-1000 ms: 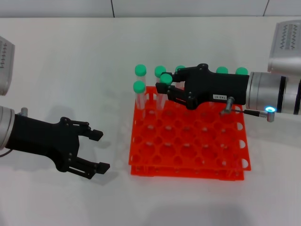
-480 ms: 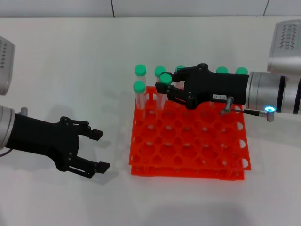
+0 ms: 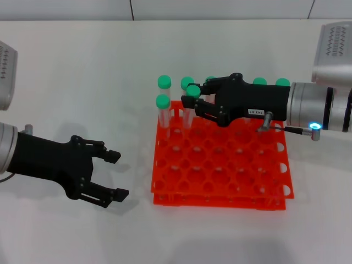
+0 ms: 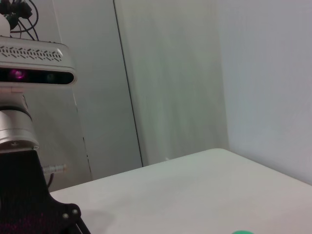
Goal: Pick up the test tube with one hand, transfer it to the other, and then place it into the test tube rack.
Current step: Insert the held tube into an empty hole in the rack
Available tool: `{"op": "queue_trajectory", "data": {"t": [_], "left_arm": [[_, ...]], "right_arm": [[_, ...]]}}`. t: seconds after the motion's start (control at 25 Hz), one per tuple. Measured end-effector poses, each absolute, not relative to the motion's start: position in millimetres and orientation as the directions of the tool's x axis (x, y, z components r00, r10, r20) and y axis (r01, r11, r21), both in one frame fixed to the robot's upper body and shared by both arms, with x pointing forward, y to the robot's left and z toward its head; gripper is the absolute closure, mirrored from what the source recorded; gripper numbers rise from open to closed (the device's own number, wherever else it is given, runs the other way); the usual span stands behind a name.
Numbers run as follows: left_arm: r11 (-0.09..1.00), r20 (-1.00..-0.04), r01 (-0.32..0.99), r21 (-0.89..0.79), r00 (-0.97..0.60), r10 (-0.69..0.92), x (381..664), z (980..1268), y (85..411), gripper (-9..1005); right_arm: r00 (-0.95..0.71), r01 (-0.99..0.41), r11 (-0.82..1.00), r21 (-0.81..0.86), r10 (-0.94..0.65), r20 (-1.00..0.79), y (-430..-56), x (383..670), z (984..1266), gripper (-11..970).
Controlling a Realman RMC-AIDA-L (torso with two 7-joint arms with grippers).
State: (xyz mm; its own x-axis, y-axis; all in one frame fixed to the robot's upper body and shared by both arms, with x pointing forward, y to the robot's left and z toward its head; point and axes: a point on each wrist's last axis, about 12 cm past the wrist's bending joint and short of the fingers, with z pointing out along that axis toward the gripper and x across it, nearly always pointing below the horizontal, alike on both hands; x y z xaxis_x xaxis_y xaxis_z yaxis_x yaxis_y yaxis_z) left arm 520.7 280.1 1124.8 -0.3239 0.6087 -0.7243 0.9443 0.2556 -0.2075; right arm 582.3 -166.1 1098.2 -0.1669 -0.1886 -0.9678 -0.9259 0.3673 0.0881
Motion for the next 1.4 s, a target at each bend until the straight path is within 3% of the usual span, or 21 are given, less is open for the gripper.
{"op": "queue_trajectory", "data": {"t": [1.4], "left_arm": [[0.250, -0.729, 0.947, -0.200, -0.314, 0.608, 522.5, 1125.5, 279.2, 122]], "right_arm": [[-0.166, -0.928, 0.362, 0.085, -0.199, -0.966, -162.8, 585.1, 1100.4, 676]]}}
